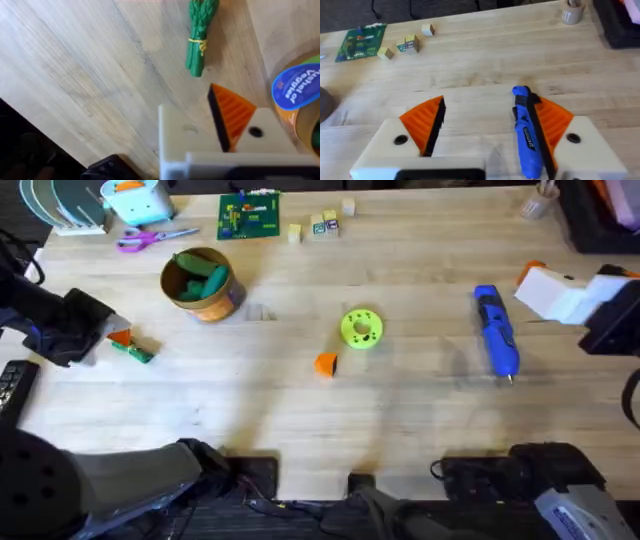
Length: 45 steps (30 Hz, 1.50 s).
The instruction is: Pick up the gripper from the table and insert it into the empty holder that is missing its gripper. Then pick up a screw, insert it into the mounting hole, and use the screwdriver to tighten it. Finally, clean up the table by picking up the vegetable and placing it into the bucket.
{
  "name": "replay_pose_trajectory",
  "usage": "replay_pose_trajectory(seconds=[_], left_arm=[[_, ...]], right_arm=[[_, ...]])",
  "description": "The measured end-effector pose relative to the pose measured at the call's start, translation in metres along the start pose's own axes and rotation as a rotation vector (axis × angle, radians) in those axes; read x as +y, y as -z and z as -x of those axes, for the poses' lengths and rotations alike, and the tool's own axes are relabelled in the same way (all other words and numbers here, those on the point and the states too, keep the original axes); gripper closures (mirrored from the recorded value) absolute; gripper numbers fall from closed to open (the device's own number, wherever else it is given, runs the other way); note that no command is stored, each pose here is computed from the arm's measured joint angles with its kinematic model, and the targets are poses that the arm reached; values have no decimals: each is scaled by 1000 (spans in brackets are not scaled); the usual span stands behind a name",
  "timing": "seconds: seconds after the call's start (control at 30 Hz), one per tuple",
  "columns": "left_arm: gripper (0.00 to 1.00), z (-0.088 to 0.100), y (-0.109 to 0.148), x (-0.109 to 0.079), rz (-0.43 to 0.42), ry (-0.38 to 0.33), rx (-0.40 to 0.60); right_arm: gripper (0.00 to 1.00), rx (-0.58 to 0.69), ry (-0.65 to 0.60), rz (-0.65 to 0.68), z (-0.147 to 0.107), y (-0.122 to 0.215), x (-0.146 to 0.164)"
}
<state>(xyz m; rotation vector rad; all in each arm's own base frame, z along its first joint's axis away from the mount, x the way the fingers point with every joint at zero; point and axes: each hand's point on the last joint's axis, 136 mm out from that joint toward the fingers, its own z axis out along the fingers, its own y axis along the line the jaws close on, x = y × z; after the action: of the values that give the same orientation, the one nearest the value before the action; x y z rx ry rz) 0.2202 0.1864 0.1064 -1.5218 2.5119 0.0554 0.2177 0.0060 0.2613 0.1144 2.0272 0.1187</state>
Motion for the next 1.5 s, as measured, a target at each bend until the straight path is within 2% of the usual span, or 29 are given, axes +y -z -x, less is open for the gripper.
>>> replay_pose_trajectory(seconds=[0.03, 0.07, 0.13, 0.2, 0.3, 0.37, 0.43, 0.47, 0.6, 0.63, 0.8, 0.93, 1.07, 1.17, 1.3, 1.4, 1.5], left_arm=[[928, -3, 0, -3, -12, -9, 12], [982, -6, 2, -7, -21, -25, 15], [988, -10, 8, -17, -48, -61, 5], [985, -16, 23, -34, -88, -128, -35], [986, -33, 57, -66, -178, -269, -130], [979, -52, 85, -88, -264, -384, -204], [832, -73, 111, -105, -347, -495, -264], [709, -83, 122, -111, -388, -549, -290], [98, -126, 161, -131, -547, -763, -367], [29, -139, 171, -137, -595, -819, -380], [9, -196, 214, -157, -825, -1062, -433], [9, -240, 239, -166, -984, -1211, -431], [9, -277, 257, -173, -1102, -1322, -414], [9, -291, 255, -172, -1110, -1370, -383], [9, -296, 248, -175, -1091, -1390, -357], [9, -296, 249, -176, -1098, -1389, -366], [9, -296, 250, -178, -1099, -1417, -391]], right_arm=[[10, 0, 0, 0, 0, 0, 0], [10, 0, 0, 0, 0, 0, 0], [10, 0, 0, 0, 0, 0, 0], [10, 0, 0, 0, 0, 0, 0], [10, 0, 0, 0, 0, 0, 0], [10, 0, 0, 0, 0, 0, 0], [10, 0, 0, 0, 0, 0, 0], [10, 0, 0, 0, 0, 0, 0], [10, 0, 0, 0, 0, 0, 0], [10, 1, 0, 0, 0, 0, 0], [10, 0, 0, 0, 0, 0, 0], [10, 0, 0, 0, 0, 0, 0], [10, 1, 0, 0, 0, 0, 0], [11, 1, 0, 0, 0, 0, 0], [10, 1, 0, 0, 0, 0, 0], [10, 1, 0, 0, 0, 0, 0], [10, 2, 0, 0, 0, 0, 0]])
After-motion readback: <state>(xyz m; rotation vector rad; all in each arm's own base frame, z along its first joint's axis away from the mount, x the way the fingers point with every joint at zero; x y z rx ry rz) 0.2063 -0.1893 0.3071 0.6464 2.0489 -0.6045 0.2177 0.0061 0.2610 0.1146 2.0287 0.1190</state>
